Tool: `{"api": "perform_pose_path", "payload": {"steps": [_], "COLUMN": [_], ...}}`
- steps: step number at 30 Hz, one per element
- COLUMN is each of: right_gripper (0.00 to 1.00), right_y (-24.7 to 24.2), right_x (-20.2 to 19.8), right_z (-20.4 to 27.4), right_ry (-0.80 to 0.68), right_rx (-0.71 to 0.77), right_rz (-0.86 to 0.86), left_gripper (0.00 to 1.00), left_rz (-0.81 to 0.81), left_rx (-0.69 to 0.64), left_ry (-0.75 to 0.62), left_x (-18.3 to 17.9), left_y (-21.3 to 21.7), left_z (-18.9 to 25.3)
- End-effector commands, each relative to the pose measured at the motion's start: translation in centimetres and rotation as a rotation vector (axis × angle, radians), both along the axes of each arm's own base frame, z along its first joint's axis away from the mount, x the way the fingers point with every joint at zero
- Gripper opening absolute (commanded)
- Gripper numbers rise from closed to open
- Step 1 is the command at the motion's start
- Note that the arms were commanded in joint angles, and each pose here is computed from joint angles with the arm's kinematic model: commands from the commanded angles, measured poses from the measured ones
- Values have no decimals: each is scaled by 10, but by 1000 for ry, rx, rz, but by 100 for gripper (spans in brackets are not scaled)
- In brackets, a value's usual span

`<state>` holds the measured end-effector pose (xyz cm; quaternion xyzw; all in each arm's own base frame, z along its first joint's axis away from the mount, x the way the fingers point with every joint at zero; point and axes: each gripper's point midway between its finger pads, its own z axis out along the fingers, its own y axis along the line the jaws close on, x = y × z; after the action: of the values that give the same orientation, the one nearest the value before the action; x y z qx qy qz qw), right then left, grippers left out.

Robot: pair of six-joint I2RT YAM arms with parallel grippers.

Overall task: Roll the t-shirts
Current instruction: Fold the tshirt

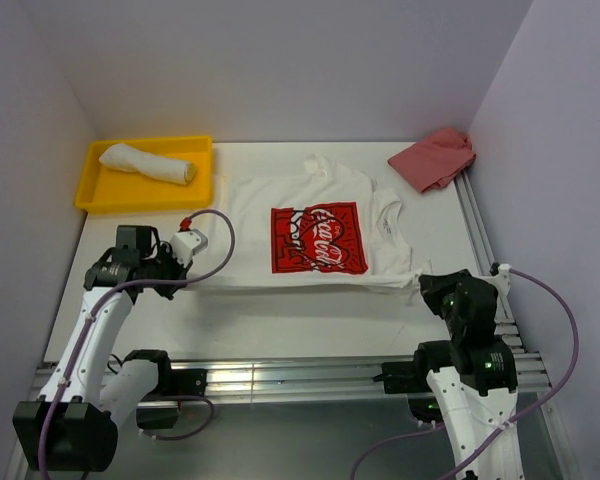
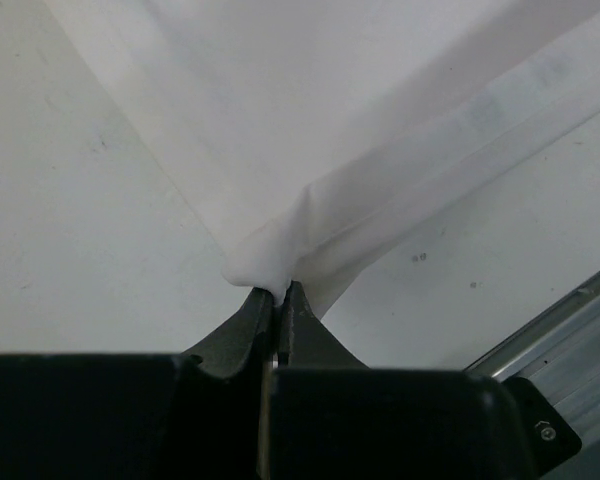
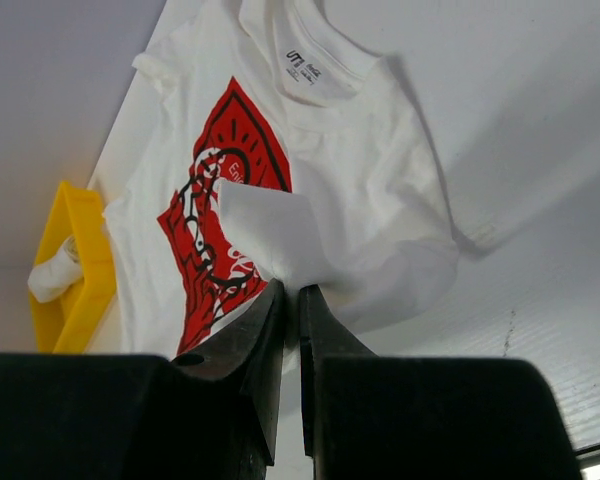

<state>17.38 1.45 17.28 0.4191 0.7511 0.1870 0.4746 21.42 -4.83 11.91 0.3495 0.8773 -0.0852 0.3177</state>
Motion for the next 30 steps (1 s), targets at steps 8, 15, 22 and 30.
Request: {"api": "perform_pose_path", "payload": {"steps": [8,15,22,30], "right_gripper": [0,0,0,0], "right_y": [-23,-20,-18,-15], "right_x": [37,84,123,153], "right_z": [18,1,-8,-26], "right_ry": [61,150,209,265], "right_rx": [-172,-243,-269,-273], "right_rz": [-32,46,82,108], "left_gripper": [15,22,25,22], "left_rz": [128,191,237,277], "left_rx": [41,-44,-58,-40], "left_ry": [-3,-15,-18,30], "left_x": [47,103,140,165], "left_y": [15,1,-5,-3], "left_z": [9,14,5,-30]}}
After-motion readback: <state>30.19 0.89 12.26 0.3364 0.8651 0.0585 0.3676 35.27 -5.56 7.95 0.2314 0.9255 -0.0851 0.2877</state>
